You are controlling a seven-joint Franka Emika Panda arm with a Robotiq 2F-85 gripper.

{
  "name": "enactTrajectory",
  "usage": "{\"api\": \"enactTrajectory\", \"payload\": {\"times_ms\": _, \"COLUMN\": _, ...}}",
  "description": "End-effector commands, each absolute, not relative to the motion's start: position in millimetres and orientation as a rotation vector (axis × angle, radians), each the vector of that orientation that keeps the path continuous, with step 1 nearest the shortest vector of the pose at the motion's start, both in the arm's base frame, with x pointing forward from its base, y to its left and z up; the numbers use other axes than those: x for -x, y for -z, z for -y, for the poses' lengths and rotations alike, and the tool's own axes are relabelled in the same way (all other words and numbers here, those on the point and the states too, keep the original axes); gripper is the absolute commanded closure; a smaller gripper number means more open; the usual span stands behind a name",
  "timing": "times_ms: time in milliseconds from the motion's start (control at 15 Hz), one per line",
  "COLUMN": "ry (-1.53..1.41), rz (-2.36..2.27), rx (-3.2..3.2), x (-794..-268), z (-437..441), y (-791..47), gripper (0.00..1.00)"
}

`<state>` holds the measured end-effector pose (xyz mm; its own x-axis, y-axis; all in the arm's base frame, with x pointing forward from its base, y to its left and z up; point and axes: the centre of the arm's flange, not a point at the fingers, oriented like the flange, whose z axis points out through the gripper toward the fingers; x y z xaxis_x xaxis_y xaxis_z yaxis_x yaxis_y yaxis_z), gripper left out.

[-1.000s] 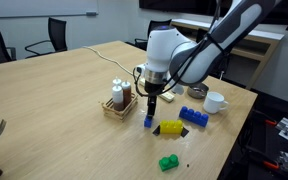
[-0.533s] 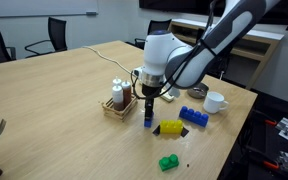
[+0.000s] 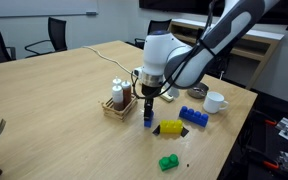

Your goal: Put the small blue block on the yellow block

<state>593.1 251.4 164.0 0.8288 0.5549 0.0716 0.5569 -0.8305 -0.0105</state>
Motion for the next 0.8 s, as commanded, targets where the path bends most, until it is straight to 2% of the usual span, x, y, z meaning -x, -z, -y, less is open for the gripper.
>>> {"api": "enactTrajectory", "payload": {"times_ms": 0, "ry": 0.073, "rz": 0.850, "rx": 2.983, "x": -595, "z": -251, "y": -161, "gripper": 0.00}}
{"api": "enactTrajectory", "payload": {"times_ms": 533, "ry": 0.046, "rz": 0.813, "rx": 2.996, "x": -590, "z": -251, "y": -151, "gripper": 0.00}}
{"api": "enactTrajectory", "payload": {"times_ms": 600, "ry": 0.048, "rz": 0.811, "rx": 2.996, "x": -590, "z": -251, "y": -151, "gripper": 0.07}}
{"api": "enactTrajectory", "payload": {"times_ms": 667, "ry": 0.050, "rz": 0.811, "rx": 2.996, "x": -590, "z": -251, "y": -151, "gripper": 0.26}}
{"api": "enactTrajectory", "payload": {"times_ms": 733, "ry": 0.053, "rz": 0.808, "rx": 2.996, "x": -590, "z": -251, "y": -151, "gripper": 0.30}}
